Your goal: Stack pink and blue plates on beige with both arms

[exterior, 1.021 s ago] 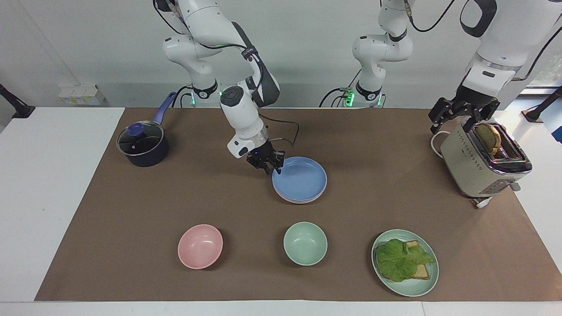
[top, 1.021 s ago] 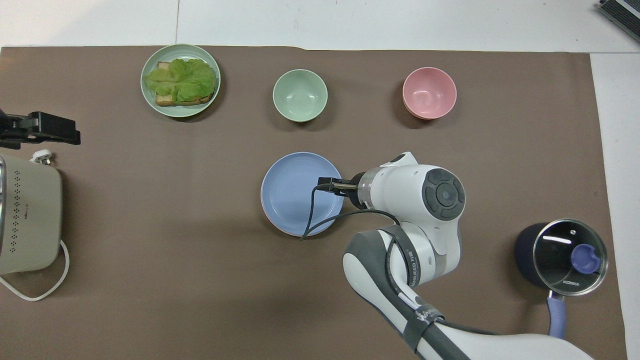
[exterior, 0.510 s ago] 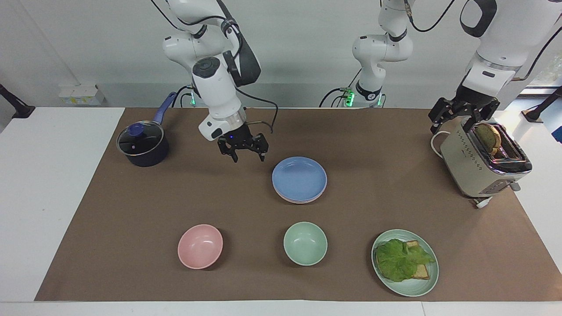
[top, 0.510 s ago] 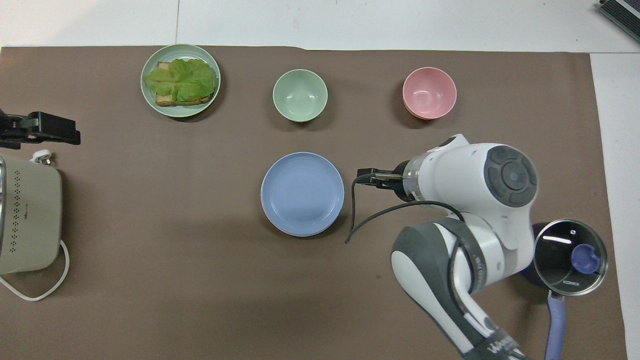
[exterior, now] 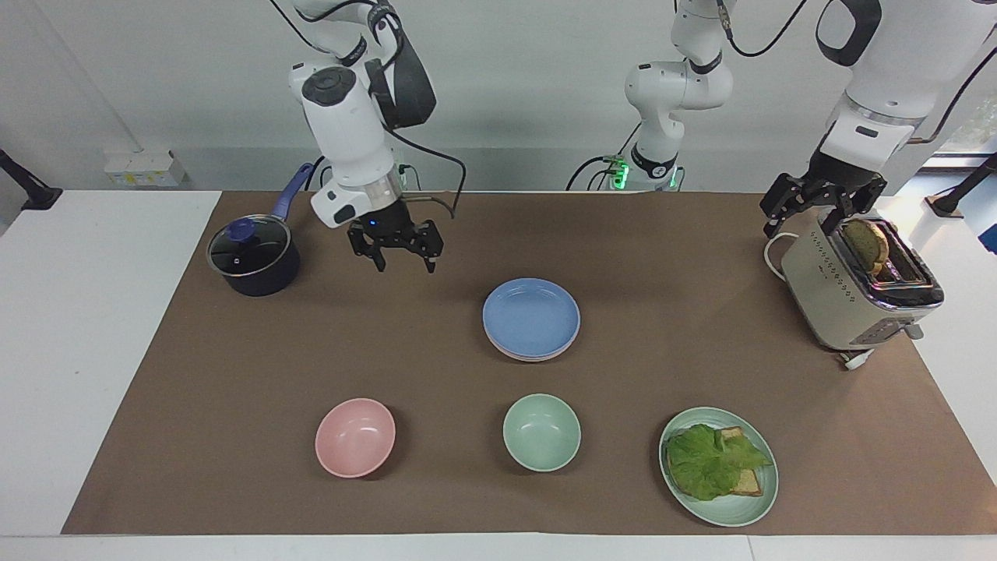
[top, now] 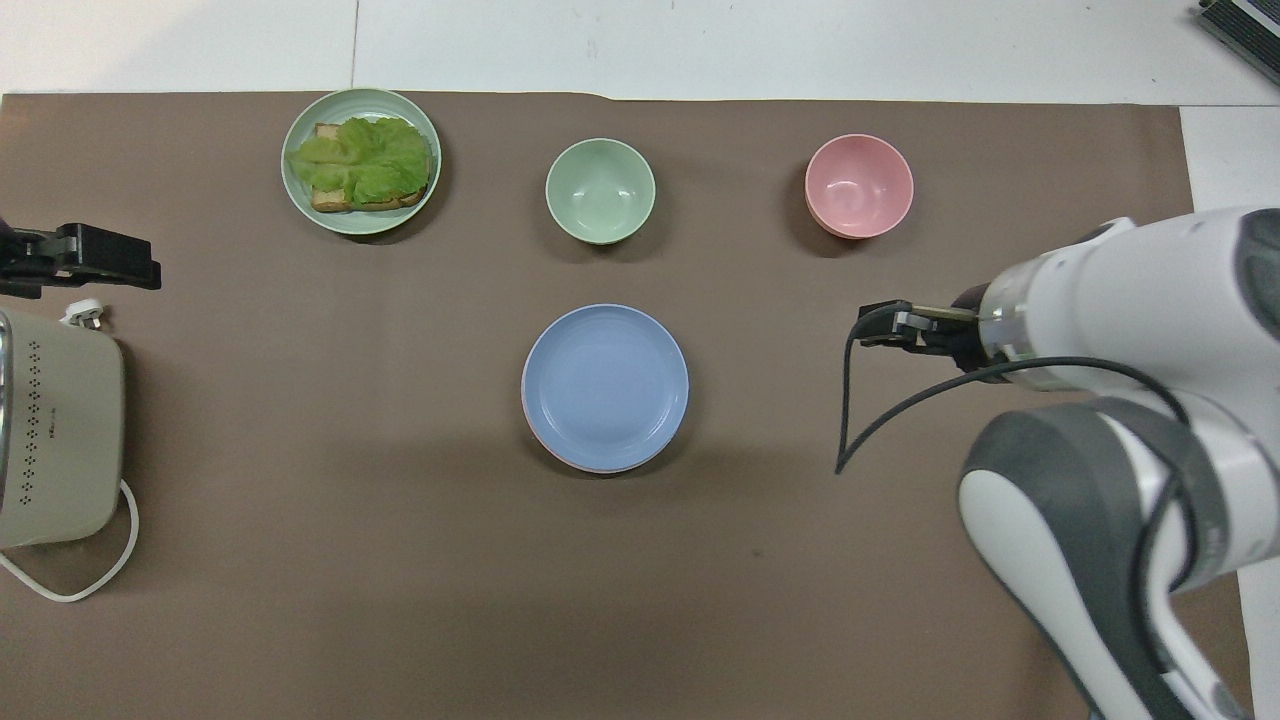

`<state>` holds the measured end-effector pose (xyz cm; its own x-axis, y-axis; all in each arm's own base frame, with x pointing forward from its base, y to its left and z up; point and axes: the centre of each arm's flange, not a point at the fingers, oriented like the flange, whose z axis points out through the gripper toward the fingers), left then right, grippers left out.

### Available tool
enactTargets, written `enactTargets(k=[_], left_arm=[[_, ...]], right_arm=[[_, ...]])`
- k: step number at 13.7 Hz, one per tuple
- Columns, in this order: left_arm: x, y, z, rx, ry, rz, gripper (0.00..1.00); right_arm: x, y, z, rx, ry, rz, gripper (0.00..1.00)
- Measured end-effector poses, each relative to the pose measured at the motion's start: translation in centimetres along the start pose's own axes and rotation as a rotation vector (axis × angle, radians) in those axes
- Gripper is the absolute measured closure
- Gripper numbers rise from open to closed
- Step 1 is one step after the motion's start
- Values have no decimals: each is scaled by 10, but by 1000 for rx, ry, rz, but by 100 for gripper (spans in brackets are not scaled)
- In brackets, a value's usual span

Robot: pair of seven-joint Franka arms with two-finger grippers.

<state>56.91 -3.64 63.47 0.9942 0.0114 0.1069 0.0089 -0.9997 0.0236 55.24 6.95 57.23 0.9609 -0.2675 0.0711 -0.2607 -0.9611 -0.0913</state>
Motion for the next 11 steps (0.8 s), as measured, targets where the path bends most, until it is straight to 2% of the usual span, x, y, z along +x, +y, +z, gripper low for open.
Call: enactTargets(k=[5, 7, 11], left_arm=[[0, 0, 0, 0, 0, 0, 0], [0, 0, 0, 0, 0, 0, 0], [0, 0, 0, 0, 0, 0, 0]], right_arm=[[13, 35, -49, -62, -5, -28, 0], [14, 36, -50, -70, -32, -41, 0], [18, 34, -44, -72, -42, -48, 0]])
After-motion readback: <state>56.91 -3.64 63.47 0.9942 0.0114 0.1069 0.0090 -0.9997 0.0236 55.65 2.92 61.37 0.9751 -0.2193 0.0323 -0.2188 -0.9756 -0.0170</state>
